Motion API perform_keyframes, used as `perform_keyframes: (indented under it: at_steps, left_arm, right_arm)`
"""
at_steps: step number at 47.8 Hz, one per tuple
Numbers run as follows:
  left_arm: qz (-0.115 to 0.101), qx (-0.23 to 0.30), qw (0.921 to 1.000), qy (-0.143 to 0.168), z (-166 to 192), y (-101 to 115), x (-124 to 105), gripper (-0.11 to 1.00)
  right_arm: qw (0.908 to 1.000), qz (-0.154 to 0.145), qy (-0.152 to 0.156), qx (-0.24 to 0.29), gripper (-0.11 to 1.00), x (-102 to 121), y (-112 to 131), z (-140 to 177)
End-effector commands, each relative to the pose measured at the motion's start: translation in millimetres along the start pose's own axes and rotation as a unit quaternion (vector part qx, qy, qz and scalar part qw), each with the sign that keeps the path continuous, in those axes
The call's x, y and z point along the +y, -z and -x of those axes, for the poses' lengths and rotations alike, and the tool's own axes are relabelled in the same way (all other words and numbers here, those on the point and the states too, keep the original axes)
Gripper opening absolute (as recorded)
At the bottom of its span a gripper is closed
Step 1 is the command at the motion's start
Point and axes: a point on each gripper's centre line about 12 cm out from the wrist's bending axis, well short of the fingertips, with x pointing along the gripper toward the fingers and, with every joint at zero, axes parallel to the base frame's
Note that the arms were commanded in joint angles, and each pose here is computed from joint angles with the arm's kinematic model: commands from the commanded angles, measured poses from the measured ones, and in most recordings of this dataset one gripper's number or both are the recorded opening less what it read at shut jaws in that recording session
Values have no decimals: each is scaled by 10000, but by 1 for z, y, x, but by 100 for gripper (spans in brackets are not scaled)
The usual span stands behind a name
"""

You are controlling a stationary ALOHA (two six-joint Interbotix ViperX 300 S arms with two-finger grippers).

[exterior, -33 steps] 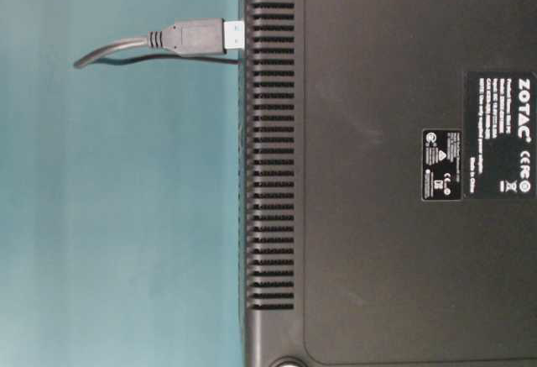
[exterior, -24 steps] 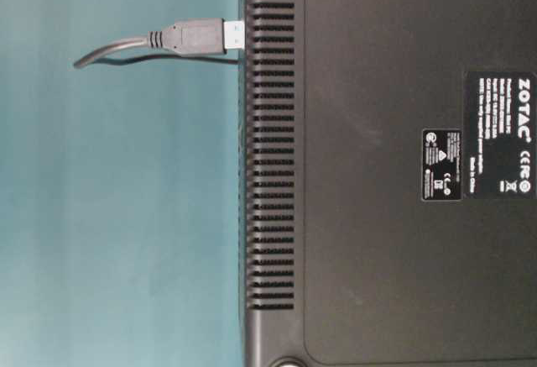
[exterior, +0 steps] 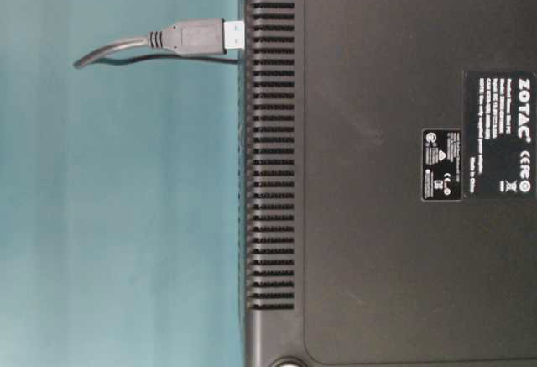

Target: Insert the USB into the PC box with both arms.

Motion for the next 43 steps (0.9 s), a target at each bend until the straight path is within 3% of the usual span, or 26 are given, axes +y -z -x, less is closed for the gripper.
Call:
perform_keyframes:
  at_steps: [1, 14, 26, 33, 43]
  left_arm:
    - [-71, -99, 9999, 15, 0, -12, -1, 0]
    - [-95, 238, 9997, -6, -7, -4, -1, 0]
    - [-94, 383, 9992, -22, -12, -1, 0, 0]
    - [-95, 406, 9991, -16, -11, 2, 0, 0]
    - [-88, 406, 9991, -15, -11, 1, 0, 0]
  right_arm:
    - [9996, -57, -18, 269, 2, 9, -16, -2]
    - [9905, 83, 17, 1373, 4, 28, -33, -34]
    - [9883, 181, -140, 1509, 11, 44, -42, -59]
    - [9851, 211, -163, 1701, 22, 49, -40, -70]
    - [9789, 413, 7, 2001, 48, 47, -37, -83]
